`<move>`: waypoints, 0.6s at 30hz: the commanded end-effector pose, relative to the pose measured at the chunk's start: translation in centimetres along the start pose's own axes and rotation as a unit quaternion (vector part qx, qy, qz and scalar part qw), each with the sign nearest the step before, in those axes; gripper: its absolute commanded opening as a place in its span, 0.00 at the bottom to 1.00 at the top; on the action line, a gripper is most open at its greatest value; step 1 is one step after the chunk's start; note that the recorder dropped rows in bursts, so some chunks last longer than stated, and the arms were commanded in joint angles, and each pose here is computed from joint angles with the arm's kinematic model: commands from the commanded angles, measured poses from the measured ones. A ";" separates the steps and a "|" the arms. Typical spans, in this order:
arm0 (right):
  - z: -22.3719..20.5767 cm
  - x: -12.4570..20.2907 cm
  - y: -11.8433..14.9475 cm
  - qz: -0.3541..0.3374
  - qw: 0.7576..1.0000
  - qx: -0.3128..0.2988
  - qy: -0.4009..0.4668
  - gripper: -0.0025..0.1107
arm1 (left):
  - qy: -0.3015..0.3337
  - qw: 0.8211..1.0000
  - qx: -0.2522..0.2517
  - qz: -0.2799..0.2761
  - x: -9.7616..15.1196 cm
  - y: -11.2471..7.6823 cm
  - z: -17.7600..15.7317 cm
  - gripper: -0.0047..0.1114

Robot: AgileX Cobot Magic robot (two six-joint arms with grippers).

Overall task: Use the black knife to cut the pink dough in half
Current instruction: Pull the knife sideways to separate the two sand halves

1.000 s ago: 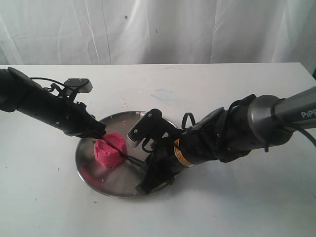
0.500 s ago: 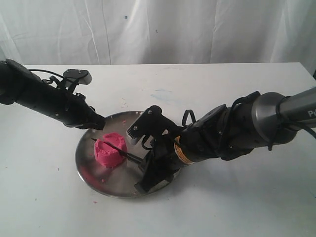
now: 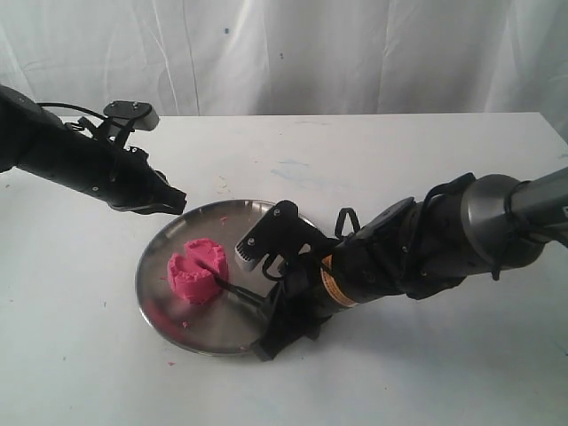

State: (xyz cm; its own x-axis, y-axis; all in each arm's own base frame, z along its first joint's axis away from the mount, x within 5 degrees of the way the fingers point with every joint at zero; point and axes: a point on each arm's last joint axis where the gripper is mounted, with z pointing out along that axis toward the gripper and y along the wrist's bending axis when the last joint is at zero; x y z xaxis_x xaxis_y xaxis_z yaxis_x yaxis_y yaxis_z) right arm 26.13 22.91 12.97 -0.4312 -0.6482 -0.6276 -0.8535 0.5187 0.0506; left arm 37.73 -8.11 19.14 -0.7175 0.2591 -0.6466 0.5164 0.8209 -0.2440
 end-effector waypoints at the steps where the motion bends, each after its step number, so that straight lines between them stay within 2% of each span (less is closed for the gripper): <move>1: -0.8 -0.4 0.5 -0.004 1.000 -0.021 -0.012 0.06 | -0.004 1.000 0.011 -0.005 -0.3 -0.3 -0.5 0.04; 18: -1.4 -0.7 -0.1 0.008 1.000 0.017 -0.018 0.06 | 0.001 1.000 0.021 -0.014 -0.3 -0.5 -0.5 0.04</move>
State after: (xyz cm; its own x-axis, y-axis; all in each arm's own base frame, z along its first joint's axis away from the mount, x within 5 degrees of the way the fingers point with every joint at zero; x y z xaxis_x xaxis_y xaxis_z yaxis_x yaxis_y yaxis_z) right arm 26.00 22.81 14.22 -0.4230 -0.6292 -0.6520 -0.8498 0.5251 0.0446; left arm 37.54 -8.26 19.12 -0.7312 0.2538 -0.6332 0.5164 0.8125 -0.2706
